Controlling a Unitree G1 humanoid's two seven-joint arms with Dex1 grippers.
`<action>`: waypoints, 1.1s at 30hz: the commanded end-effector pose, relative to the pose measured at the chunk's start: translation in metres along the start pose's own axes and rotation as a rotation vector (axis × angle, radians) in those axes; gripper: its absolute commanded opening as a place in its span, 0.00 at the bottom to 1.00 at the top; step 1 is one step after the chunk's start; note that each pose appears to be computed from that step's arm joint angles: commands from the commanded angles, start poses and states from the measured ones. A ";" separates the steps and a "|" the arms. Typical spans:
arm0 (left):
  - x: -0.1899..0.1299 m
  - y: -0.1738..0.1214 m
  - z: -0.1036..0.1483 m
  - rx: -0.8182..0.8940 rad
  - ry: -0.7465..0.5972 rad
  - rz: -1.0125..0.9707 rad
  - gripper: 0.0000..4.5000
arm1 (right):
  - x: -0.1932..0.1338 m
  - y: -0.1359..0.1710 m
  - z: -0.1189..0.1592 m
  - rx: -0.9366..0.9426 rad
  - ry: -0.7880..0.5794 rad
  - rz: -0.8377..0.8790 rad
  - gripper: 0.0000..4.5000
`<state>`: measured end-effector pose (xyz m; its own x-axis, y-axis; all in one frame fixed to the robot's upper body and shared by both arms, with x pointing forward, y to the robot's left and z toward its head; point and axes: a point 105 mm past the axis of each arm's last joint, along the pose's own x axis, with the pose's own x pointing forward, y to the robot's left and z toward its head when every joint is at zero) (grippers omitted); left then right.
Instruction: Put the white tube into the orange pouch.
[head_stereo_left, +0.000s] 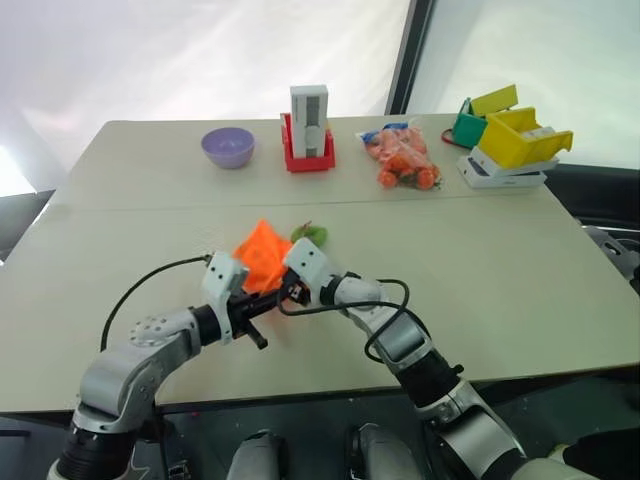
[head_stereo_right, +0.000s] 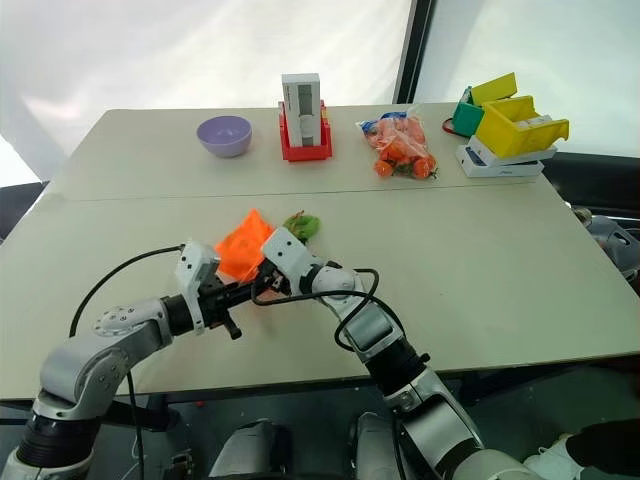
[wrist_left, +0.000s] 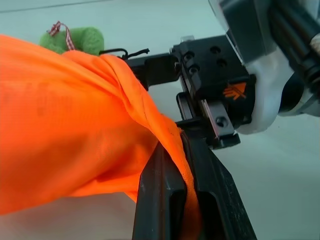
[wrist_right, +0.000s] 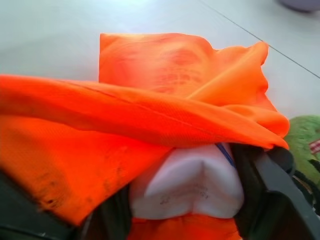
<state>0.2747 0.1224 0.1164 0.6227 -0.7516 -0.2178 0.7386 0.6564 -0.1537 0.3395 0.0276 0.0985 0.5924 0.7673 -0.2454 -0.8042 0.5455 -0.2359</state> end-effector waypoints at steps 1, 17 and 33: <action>-0.009 0.007 0.005 0.031 -0.016 0.031 0.00 | -0.011 0.010 0.024 -0.022 -0.095 0.087 0.92; -0.095 0.074 -0.017 0.075 0.098 0.266 0.00 | -0.070 -0.023 0.015 0.078 -0.106 0.124 1.00; -0.080 0.043 0.019 0.005 -0.110 0.116 0.75 | -0.014 -0.053 -0.024 0.197 0.030 -0.095 0.88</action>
<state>0.2620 0.2108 0.1295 0.7225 -0.6685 -0.1765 0.6494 0.7437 -0.1585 0.3710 -0.0240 0.0782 0.6556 0.6892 -0.3085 -0.7340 0.6776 -0.0458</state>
